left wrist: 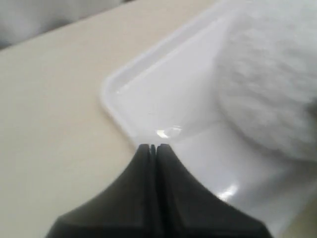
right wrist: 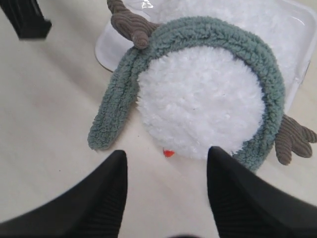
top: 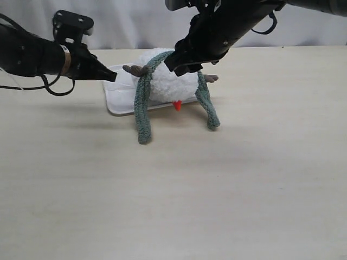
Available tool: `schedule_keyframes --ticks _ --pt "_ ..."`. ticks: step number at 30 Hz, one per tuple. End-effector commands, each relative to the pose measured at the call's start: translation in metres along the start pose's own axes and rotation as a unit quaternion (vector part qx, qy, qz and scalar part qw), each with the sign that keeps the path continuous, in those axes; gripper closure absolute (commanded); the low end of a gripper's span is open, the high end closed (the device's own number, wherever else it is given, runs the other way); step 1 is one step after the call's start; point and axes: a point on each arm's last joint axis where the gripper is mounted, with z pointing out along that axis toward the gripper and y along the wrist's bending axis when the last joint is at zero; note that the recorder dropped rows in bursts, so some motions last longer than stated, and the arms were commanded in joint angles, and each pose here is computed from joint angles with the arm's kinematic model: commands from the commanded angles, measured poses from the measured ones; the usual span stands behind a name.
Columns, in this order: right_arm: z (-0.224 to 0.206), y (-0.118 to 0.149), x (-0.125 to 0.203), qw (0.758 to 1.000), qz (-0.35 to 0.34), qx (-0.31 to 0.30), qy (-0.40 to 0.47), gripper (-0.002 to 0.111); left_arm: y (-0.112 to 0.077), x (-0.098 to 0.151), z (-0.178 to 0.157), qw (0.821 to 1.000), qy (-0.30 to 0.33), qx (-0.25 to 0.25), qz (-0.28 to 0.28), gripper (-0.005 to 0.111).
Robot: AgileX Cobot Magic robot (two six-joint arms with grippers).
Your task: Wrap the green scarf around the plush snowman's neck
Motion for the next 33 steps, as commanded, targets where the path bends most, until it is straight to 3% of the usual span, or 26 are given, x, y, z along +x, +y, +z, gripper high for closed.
schedule_keyframes --ticks 1,3,6,7,10,12,14,17,23,27,33 --pt "-0.002 0.001 -0.001 1.0 0.001 -0.001 -0.001 0.061 0.035 -0.003 -0.017 0.987 -0.011 -0.16 -0.003 0.107" --pt "-0.002 0.001 -0.001 1.0 0.001 -0.001 -0.002 0.061 0.04 -0.004 -0.026 0.986 -0.006 -0.167 -0.001 0.107" --pt "-0.002 0.001 0.0 1.0 0.001 -0.003 0.005 0.061 0.039 -0.005 -0.036 0.995 0.001 -0.097 -0.01 0.107" --pt "-0.002 0.001 0.001 1.0 0.001 -0.003 0.007 0.061 0.039 -0.005 -0.04 0.995 0.009 -0.097 -0.006 0.107" --pt "-0.002 0.002 0.001 1.0 0.004 -0.004 0.008 0.061 0.041 -0.003 -0.054 0.986 0.134 -0.102 0.014 0.107" --pt "-0.002 0.002 0.001 1.0 0.006 -0.007 0.011 0.061 0.036 -0.006 -0.061 0.976 0.209 -0.017 0.054 0.107" --pt "-0.002 0.002 0.001 1.0 0.008 -0.008 0.01 0.061 0.031 -0.013 -0.06 0.983 0.165 0.049 0.059 0.107" --pt "-0.002 0.002 0.001 1.0 0.008 -0.008 0.01 0.061 0.019 -0.017 -0.049 0.989 0.096 0.101 0.054 0.107" --pt "-0.002 0.002 -0.001 1.0 0.008 -0.004 -0.002 0.061 -0.009 -0.001 -0.005 0.976 0.057 0.17 0.124 0.107" --pt "-0.002 0.001 -0.001 1.0 0.008 -0.003 -0.003 0.061 -0.024 0.01 0.025 0.964 0.068 0.231 0.112 0.107" --pt "-0.002 0.001 -0.001 1.0 0.008 -0.003 -0.003 0.061 -0.02 0.022 0.051 0.972 0.09 0.205 0.076 0.107"
